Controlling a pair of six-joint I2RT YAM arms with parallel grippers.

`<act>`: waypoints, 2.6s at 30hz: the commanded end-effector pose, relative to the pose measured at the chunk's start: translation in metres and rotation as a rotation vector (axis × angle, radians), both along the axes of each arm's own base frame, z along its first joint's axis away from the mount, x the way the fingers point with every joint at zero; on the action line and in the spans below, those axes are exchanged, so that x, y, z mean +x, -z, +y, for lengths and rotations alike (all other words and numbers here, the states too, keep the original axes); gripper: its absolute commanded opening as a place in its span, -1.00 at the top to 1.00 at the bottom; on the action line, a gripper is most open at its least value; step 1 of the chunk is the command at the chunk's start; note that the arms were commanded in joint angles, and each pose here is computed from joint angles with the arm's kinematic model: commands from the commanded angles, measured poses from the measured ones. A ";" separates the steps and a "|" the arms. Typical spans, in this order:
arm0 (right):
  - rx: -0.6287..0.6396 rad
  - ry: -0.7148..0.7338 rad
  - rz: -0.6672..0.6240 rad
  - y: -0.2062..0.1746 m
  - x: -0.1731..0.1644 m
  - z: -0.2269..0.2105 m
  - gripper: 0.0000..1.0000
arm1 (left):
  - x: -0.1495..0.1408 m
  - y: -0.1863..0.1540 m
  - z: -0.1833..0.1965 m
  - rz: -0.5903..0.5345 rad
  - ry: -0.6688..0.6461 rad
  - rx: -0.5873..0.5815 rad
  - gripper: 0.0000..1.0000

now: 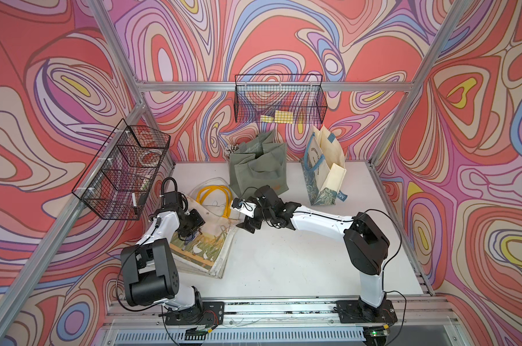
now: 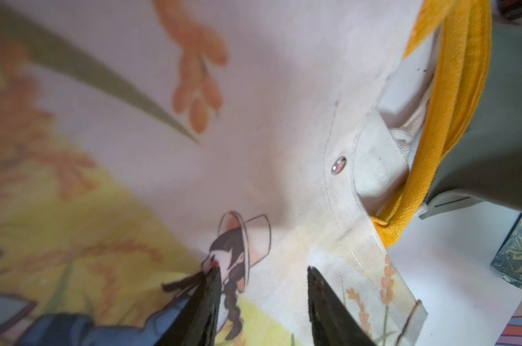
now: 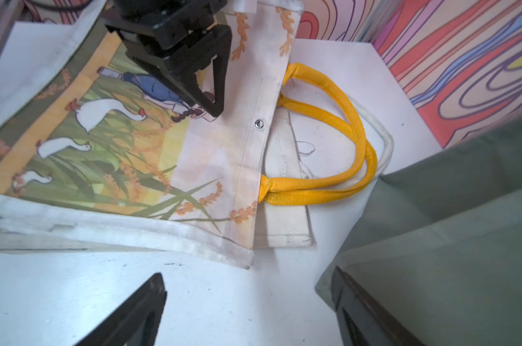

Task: Put away the canvas bag
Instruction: Place the canvas bag at the center of the board.

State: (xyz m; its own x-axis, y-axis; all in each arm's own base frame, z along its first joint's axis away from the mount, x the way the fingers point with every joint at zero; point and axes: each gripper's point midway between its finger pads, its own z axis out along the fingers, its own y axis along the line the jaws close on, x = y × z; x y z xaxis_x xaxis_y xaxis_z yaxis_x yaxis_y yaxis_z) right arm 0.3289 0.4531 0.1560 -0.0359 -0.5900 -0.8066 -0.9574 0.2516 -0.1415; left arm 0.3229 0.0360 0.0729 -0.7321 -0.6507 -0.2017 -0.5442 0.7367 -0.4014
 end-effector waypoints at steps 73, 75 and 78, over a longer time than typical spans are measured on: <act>-0.066 0.466 1.035 0.077 -0.014 0.024 -0.18 | -0.011 -0.209 0.079 -0.361 0.041 0.569 -0.13; -0.054 0.476 1.023 0.077 -0.008 0.028 -0.12 | -0.013 -0.208 0.079 -0.352 0.049 0.580 -0.13; -0.035 0.493 1.020 0.078 -0.001 0.034 -0.01 | -0.012 -0.205 0.075 -0.355 0.065 0.568 -0.13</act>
